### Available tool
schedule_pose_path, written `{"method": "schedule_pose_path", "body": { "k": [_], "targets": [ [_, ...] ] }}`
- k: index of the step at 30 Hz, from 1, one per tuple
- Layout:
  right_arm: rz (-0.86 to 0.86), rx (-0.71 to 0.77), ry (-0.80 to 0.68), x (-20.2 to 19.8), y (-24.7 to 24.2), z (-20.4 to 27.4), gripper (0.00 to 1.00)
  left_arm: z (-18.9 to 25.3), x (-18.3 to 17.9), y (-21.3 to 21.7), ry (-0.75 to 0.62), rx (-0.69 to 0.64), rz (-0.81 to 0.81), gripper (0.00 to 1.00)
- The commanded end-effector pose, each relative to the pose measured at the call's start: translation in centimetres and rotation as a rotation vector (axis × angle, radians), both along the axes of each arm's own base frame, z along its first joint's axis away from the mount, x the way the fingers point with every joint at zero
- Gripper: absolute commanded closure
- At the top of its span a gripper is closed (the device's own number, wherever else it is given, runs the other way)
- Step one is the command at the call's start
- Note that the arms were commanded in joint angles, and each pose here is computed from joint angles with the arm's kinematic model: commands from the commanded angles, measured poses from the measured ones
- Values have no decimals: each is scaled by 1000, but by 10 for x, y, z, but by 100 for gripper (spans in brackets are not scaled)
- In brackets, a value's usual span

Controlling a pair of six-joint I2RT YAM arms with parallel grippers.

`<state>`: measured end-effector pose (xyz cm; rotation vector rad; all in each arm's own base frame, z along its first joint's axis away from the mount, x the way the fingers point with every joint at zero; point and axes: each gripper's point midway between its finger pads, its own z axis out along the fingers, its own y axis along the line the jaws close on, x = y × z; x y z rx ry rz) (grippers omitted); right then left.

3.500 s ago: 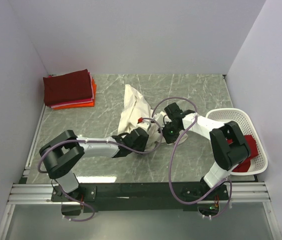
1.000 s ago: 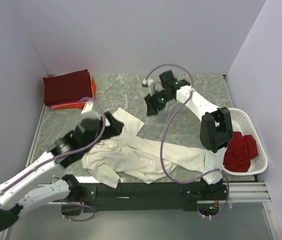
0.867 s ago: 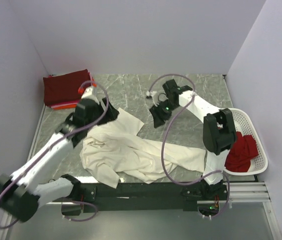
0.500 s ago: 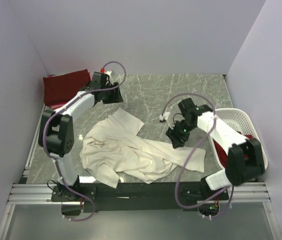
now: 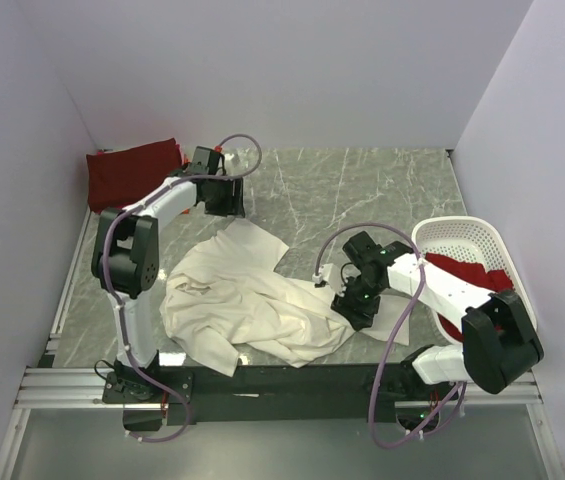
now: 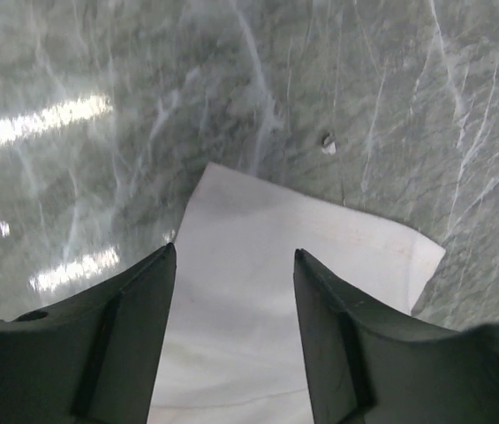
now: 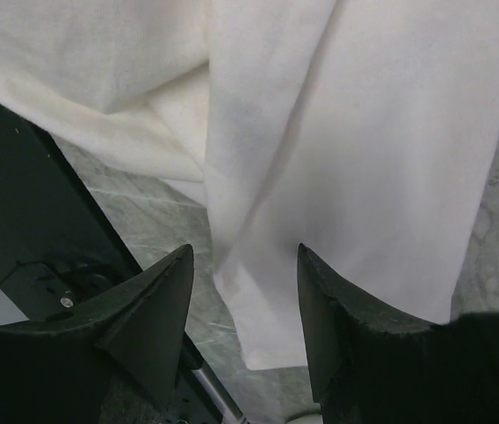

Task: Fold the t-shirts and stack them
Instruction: Flatten the tshirt out

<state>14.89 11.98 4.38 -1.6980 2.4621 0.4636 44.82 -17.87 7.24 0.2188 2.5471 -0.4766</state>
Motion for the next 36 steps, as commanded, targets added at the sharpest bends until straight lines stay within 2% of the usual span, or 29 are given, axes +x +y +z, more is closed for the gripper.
{"method": "schedule_pose_path", "body": {
  "k": [1,7,8,15,17,20,27,28,30,34,36],
  "targets": [
    [-20,16,-52,8,3,2,43,-10,15,-8,12,0,-64,40],
    [-11,-7,-78,0,-8,3,43,-31,25,-10,65,20,-78,49],
    [-13,-12,-83,0,-9,2,43,-30,29,-11,61,20,-76,53],
    [-40,-37,-90,2,-14,-5,43,-49,30,-11,90,74,-58,56],
    [-42,-38,-81,1,-13,-8,43,-53,27,-14,99,83,-67,59],
    [-47,-38,-77,1,-13,-8,43,-56,21,-18,106,90,-79,66],
    [-61,-46,-85,3,-14,-8,43,-73,9,-17,126,200,-73,81],
    [-64,-45,-89,4,-14,-7,43,-75,9,-13,124,225,-59,87],
    [-69,-42,-92,4,-13,-7,43,-69,13,-9,101,245,-32,99],
    [-67,-42,-85,1,-14,-7,43,-46,19,-4,40,237,14,99],
    [-62,-48,-81,-1,-16,-6,43,-21,27,5,-22,243,62,99]
  ]
}}
